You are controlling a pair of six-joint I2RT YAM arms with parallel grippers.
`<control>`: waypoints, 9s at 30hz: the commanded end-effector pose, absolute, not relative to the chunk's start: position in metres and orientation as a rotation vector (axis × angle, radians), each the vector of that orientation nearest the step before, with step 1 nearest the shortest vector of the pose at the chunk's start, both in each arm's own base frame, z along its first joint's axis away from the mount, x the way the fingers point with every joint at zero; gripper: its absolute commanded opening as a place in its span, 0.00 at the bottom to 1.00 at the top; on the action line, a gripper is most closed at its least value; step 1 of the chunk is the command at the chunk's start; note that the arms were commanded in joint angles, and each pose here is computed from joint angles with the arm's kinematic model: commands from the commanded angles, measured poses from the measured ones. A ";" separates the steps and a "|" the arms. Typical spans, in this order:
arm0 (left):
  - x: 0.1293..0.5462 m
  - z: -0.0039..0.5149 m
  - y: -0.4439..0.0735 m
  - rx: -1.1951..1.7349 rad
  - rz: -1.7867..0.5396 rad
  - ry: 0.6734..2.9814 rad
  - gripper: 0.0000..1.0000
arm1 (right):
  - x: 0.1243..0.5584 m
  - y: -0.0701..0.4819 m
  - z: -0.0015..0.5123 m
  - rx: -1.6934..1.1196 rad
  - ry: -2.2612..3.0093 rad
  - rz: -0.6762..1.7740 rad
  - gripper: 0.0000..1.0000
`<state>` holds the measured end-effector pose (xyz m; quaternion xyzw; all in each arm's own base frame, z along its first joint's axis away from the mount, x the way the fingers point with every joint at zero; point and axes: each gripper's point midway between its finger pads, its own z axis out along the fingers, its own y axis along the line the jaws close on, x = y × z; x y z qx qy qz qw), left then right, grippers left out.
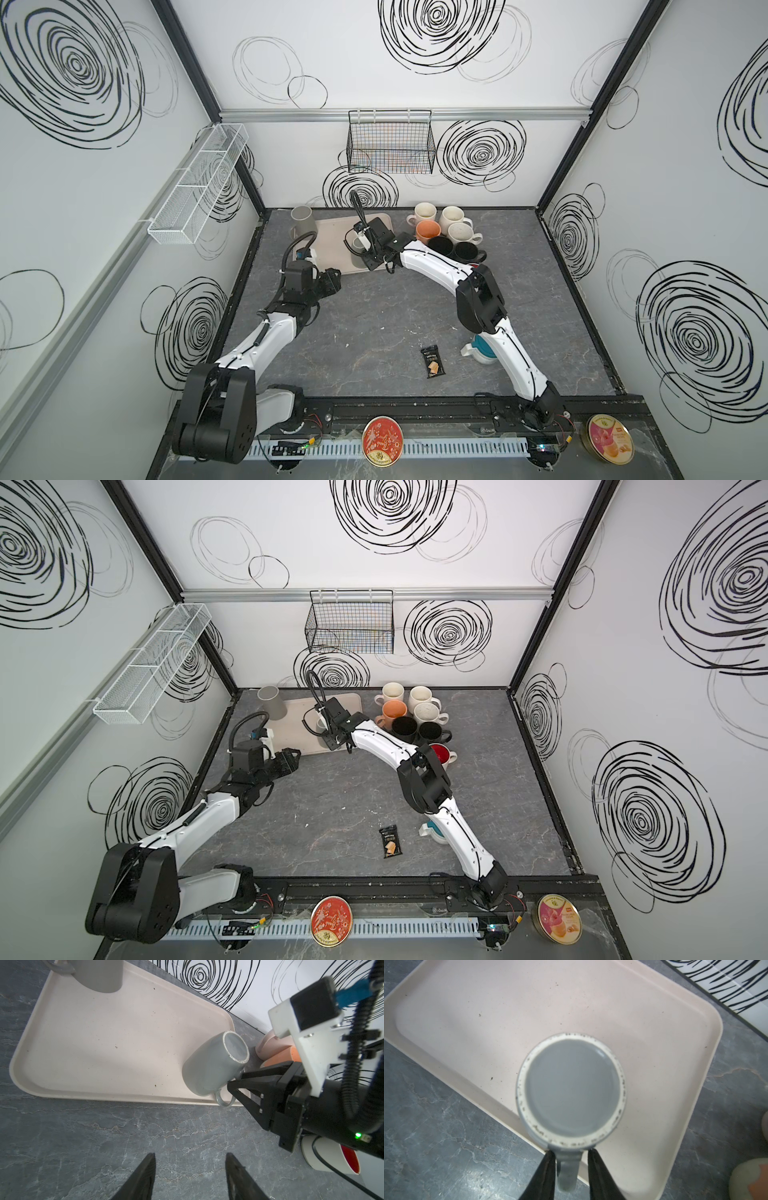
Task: Turn the mug right side up
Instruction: 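Lift the grey mug off the tray with the right gripper, then raise the grey mug and tilt its opening toward the approaching left gripper, then grasp the grey mug with the left gripper while the right gripper releases, then carry the grey mug upright beside the black and red mugs while the right gripper withdraws, then open the left gripper and move both grippers back over the tray, then move the right gripper to the upside-down grey mug while the left gripper approaches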
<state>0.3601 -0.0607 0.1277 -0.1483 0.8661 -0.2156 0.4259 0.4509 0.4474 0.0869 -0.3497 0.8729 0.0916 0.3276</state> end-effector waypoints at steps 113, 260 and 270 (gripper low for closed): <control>0.317 0.447 -0.162 0.388 -1.107 1.148 0.00 | 0.356 0.363 0.424 -0.605 1.421 1.280 0.54; 0.659 0.178 0.120 -0.599 -0.153 2.030 0.86 | 0.440 0.390 0.198 -0.617 2.151 0.744 0.56; 0.676 0.136 0.097 -0.572 -0.338 2.101 0.75 | 0.438 0.388 0.196 -0.620 2.158 0.733 0.56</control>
